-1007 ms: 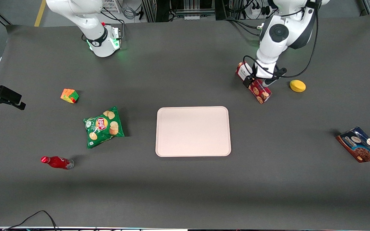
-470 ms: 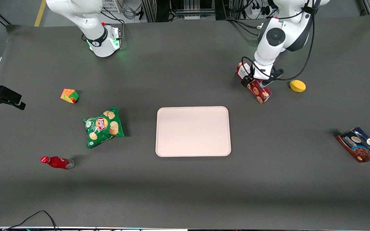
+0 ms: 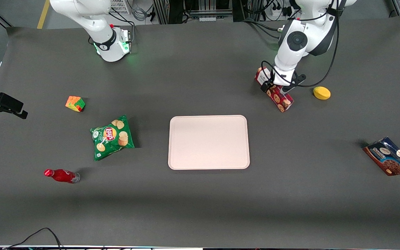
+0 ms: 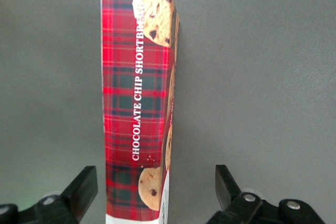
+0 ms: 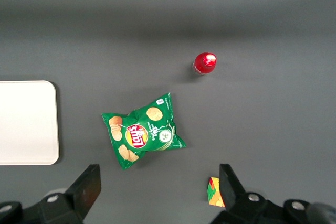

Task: Place red cookie box on tray
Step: 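Close the left gripper around the red cookie box, then lift the red cookie box and carry it toward the pink tray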

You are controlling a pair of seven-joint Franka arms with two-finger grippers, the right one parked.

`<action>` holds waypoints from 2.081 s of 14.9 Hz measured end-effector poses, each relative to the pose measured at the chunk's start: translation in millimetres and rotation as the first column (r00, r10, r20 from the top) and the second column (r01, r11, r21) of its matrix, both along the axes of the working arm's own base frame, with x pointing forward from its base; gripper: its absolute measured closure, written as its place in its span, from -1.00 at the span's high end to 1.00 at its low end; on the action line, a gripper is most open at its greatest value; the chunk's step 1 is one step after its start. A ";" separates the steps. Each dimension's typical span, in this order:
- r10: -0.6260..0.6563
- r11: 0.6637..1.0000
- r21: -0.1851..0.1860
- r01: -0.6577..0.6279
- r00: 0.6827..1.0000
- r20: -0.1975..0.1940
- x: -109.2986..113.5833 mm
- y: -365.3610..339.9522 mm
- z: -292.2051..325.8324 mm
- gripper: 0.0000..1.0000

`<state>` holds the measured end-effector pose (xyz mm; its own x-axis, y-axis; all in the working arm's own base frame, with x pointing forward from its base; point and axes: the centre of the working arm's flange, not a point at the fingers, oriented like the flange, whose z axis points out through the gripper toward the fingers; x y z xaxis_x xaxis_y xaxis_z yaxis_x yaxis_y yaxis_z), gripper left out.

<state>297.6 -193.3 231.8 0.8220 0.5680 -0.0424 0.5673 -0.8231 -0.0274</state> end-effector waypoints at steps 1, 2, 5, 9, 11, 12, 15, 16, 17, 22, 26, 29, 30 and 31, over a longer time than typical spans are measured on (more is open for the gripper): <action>0.000 1.000 0.000 0.000 1.000 -0.002 -0.3 0.0 -0.7 0.99; 0.000 1.000 0.000 0.000 1.000 -0.007 -0.7 0.1 -2.1 0.99; 0.002 1.000 0.000 -0.002 1.000 -0.017 -1.4 0.6 -5.4 0.79; 0.011 1.000 -0.001 -0.011 1.000 -0.020 -0.3 3.1 -6.4 0.40; 0.015 1.000 -0.003 -0.015 1.000 -0.015 1.0 4.1 -6.0 0.06; 0.016 1.000 -0.004 -0.016 1.000 -0.014 1.4 4.4 -5.9 0.03; 0.023 1.000 -0.006 -0.023 1.000 -0.012 2.9 6.3 -5.8 -0.23; 0.024 1.000 -0.006 -0.024 1.000 -0.012 3.3 6.6 -5.6 -0.45; 0.023 1.000 -0.007 -0.023 1.000 -0.011 3.7 6.6 -5.3 -0.49; 0.002 1.000 -0.028 -0.001 1.000 0.022 14.9 -0.3 4.6 -0.53; -0.074 0.995 -0.066 0.080 0.993 0.091 41.3 -14.2 31.3 -0.53; -0.157 0.982 -0.085 0.168 0.981 0.117 82.6 -18.0 75.4 -0.53; -0.199 0.975 -0.075 0.209 0.972 0.124 98.8 -20.5 96.2 -0.53; -0.238 0.968 -0.055 0.247 0.962 0.133 114.7 -23.5 119.1 -0.53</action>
